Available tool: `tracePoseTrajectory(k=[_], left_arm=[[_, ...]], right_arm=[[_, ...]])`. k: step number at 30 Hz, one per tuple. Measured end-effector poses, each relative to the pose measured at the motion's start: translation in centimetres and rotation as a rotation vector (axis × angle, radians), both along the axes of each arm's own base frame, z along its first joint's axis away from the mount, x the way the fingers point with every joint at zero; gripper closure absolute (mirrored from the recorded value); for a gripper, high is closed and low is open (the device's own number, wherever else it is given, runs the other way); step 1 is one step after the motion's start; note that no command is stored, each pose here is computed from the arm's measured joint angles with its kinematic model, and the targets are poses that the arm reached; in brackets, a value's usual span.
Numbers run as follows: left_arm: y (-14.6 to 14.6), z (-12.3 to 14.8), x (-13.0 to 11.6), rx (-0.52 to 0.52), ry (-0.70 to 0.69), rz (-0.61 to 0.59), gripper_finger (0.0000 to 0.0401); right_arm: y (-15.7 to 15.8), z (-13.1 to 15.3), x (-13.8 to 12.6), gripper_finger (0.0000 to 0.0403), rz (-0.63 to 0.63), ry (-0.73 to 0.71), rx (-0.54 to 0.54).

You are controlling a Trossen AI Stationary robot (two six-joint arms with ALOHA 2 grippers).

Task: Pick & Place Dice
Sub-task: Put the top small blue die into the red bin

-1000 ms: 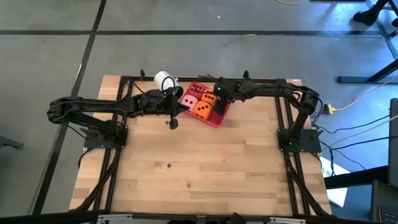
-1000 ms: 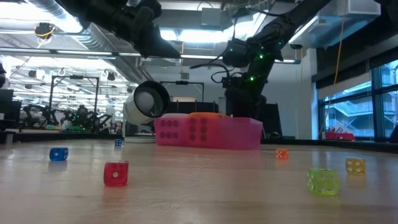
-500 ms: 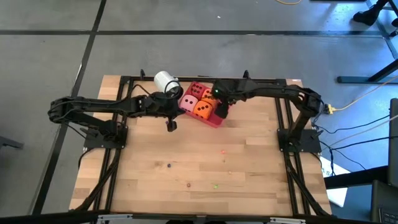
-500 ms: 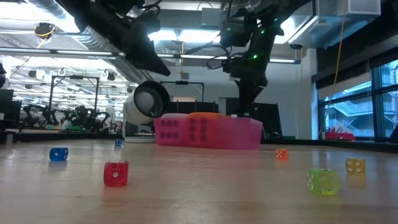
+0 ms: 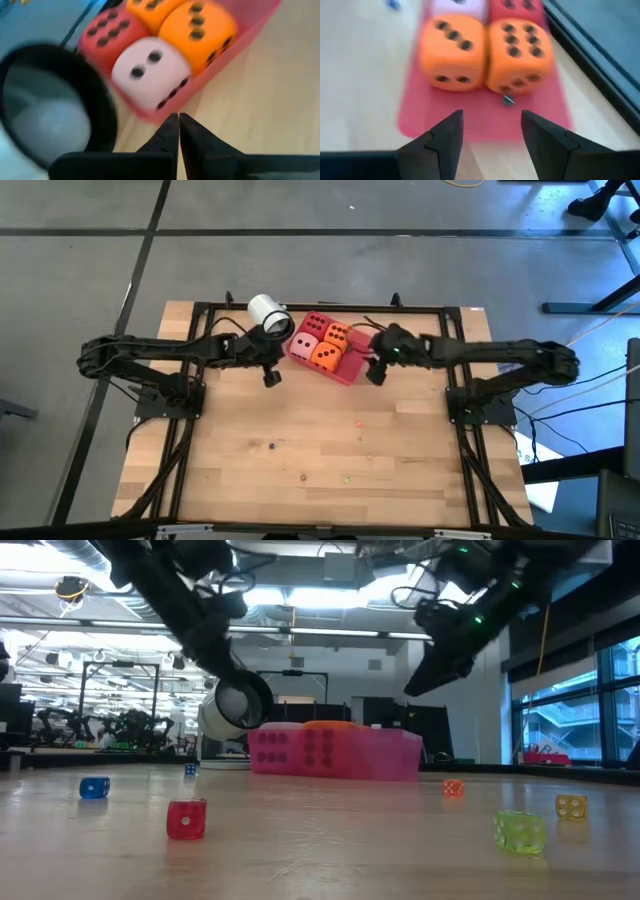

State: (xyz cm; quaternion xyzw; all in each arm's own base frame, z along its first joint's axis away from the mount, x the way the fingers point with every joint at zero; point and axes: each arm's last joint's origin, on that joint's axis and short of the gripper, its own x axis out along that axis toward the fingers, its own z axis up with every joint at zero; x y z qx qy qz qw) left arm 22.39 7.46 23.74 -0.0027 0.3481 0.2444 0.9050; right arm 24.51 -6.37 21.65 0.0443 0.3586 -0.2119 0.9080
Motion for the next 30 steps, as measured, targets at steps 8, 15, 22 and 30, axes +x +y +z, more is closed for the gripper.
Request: tracePoseTrajectory(k=[8, 15, 22, 30], left_arm=[[0.4, -0.8, -0.9, -0.080, 0.078, 0.073, 0.0341], [0.4, -2.3, -1.7, -0.183, 0.204, 0.162, 0.0296], [0.5, -4.8, -0.2, -0.237, 0.293, 0.147, 0.0279], [0.8, -7.7, 0.9, -0.299, 0.401, 0.147, 0.0278]], right_arm=[[-0.4, 0.9, -0.8, 0.0204, 0.086, -0.185, -0.141], [-0.6, 1.6, -0.6, 0.0204, 0.035, -0.199, -0.154], [-0.5, 1.5, -0.6, 0.0204, 0.046, -0.193, -0.152], [-0.5, 1.5, -0.6, 0.0204, 0.046, -0.193, -0.152]])
